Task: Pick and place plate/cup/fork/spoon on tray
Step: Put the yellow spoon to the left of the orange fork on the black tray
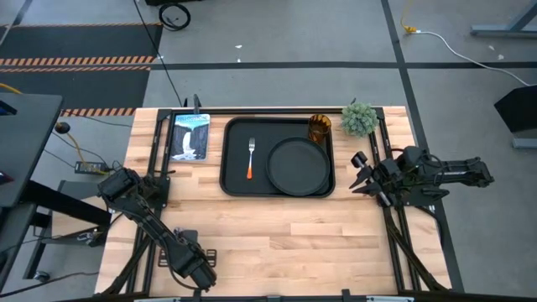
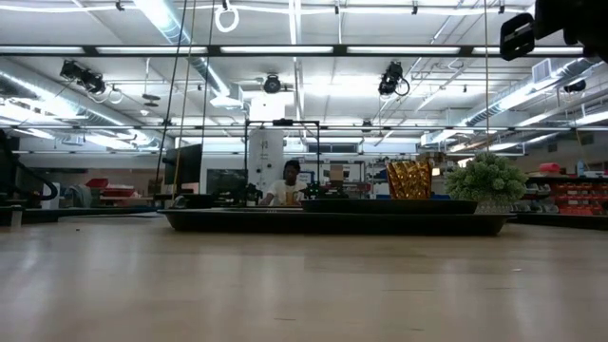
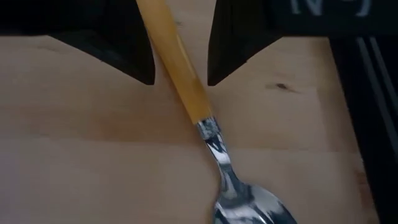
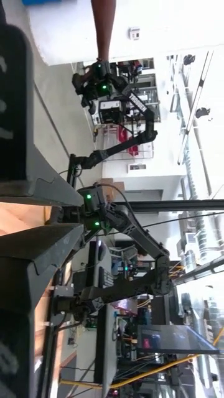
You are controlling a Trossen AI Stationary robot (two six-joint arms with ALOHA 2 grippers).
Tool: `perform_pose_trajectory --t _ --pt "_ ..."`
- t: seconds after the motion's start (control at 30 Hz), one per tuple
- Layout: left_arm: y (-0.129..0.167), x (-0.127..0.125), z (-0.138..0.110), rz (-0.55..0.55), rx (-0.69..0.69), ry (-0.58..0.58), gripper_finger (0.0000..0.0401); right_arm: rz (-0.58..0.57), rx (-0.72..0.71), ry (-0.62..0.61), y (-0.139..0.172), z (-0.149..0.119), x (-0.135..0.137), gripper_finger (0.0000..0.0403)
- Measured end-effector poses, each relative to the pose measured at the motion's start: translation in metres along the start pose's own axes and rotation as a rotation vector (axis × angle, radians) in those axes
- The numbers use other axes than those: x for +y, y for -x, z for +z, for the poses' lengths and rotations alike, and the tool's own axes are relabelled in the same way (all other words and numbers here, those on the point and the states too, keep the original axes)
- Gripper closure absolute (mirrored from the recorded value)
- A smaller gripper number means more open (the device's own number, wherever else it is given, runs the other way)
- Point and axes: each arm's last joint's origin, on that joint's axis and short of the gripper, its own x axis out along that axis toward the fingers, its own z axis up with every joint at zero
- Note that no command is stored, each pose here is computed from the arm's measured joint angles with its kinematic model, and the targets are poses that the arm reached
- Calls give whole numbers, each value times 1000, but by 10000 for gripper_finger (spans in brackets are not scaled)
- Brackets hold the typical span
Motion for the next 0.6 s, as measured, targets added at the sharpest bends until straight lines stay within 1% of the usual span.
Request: perform_pose_trajectory --t 0.3,0.5,0.6 --pt "-21 3 13 -2 22 0 253 1 -4 2 0 0 0 339" --pt "-20 4 14 -15 32 -9 255 1 -6 6 0 1 0 339" --pt "-20 4 14 -30 39 -18 269 1 -6 6 0 1 0 339"
